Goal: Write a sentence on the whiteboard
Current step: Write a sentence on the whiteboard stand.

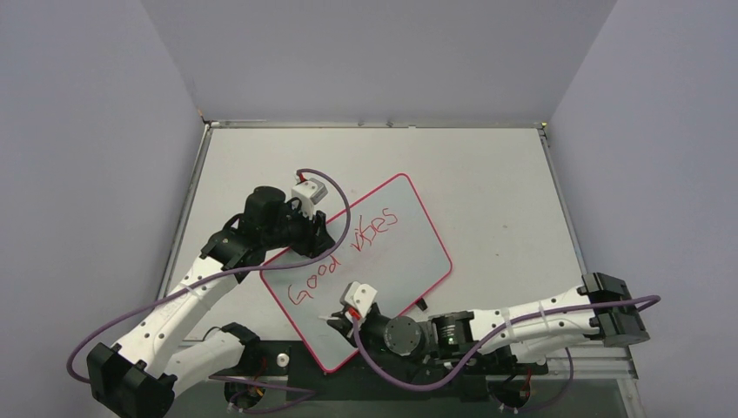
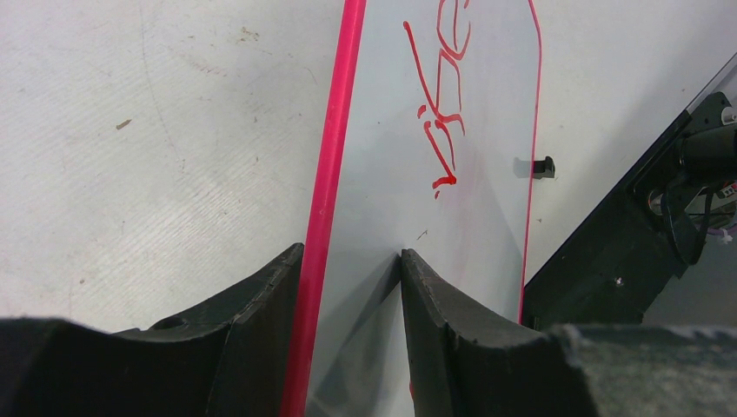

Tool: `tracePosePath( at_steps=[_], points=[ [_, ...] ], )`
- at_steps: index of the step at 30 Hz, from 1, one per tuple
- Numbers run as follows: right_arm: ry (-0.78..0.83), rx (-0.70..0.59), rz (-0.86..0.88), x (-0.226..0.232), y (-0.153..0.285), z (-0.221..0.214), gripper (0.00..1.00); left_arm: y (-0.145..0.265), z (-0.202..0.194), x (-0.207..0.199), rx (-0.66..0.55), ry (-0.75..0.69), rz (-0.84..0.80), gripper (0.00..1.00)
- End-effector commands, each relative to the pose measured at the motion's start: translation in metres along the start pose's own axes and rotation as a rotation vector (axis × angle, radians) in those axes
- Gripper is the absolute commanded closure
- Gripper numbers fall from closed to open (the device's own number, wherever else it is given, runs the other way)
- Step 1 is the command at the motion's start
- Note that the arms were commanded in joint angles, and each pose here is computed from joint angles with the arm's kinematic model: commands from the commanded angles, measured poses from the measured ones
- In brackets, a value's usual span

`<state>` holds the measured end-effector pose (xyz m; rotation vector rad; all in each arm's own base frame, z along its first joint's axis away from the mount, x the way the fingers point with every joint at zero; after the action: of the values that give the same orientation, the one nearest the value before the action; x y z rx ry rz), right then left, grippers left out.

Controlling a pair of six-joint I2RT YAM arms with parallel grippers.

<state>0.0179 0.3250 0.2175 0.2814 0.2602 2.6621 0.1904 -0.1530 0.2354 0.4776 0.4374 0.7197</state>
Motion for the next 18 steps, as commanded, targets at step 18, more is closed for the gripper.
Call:
tracePosePath(
  at_steps=[18],
  points=[
    [-0.004,-0.042,-0.101,0.013,-0.032,0.002,1.00,0.006,0.023,0.002,-0.122,-0.058,0.038,1.00]
  ],
)
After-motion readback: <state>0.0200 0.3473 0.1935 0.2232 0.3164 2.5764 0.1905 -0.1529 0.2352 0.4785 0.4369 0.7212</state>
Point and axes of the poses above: each gripper's point midway between its finger pads, its own y axis back along the fingers, its own x axis along the line the jaws close on, z = x × y, the point moved 7 cm from there along y, back along the fingers, and after that the axes turned 5 degrees about -y, right-handed, at the moved point
